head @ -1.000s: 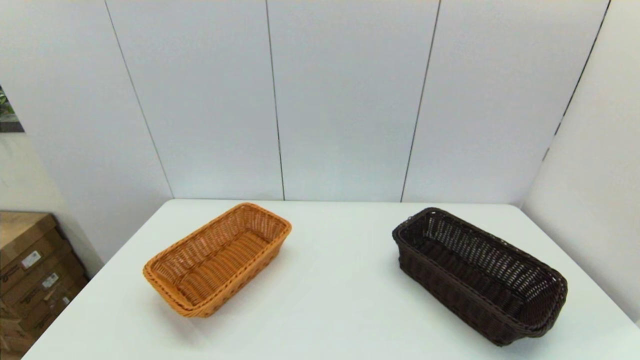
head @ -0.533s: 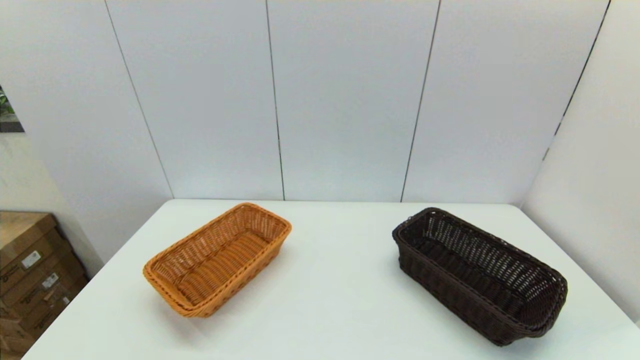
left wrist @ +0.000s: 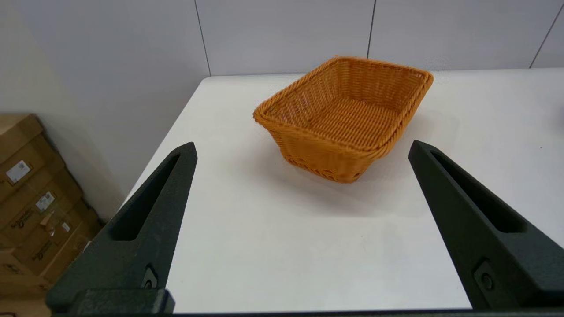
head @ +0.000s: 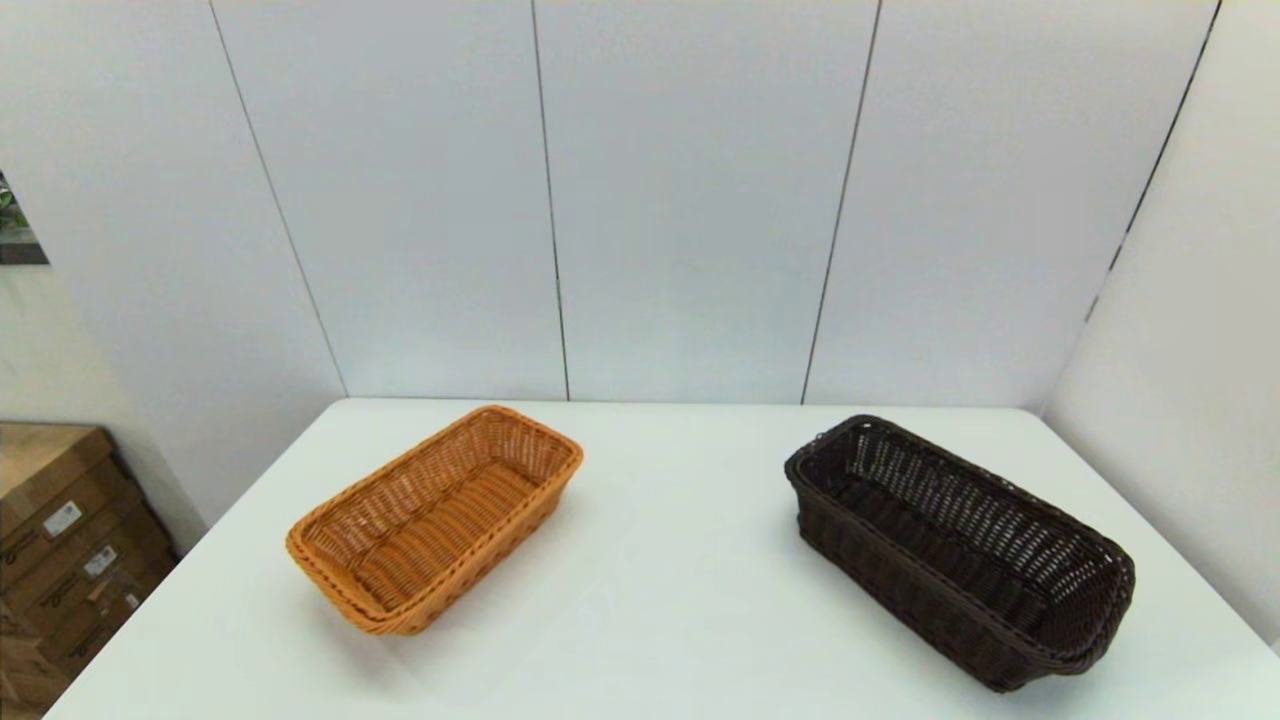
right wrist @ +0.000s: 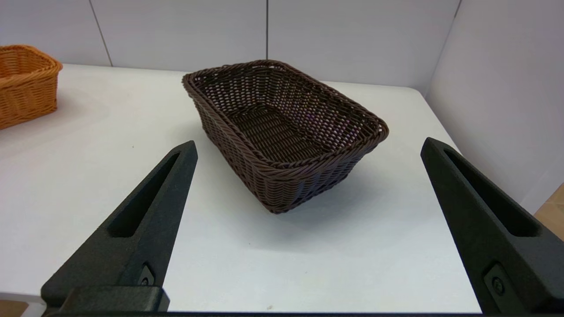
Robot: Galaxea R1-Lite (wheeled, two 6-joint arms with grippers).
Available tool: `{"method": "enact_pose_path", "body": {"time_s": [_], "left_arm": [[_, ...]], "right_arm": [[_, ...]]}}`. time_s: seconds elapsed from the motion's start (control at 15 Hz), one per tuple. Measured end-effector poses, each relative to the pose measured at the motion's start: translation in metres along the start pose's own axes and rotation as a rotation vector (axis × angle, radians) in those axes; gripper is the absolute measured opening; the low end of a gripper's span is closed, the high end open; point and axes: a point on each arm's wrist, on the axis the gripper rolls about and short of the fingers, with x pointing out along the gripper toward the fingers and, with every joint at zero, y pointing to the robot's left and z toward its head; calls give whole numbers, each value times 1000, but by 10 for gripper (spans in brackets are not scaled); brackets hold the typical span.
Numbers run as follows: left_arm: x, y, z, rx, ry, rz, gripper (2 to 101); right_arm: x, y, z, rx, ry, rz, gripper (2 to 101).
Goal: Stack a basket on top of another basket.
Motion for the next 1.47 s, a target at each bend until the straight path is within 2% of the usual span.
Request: {"method": "enact_pose_path", "body": {"time_s": [0.27, 0.53, 0.73, 0.93, 1.47], "left_arm": [[-3, -1, 20, -4, -24, -61, 978], [5, -1, 43, -15, 76, -69, 978], [27, -1, 74, -52, 241, -60, 978], [59, 0, 102, -84, 458, -47, 978], [120, 5, 98, -195, 958, 121, 978]], "right_arm": [[0, 0, 0, 0, 0, 0, 1005], [0, 0, 0, 0, 0, 0, 1005], [0, 0, 0, 0, 0, 0, 1005], [0, 0, 0, 0, 0, 0, 1005], [0, 0, 0, 0, 0, 0, 1005]]}}
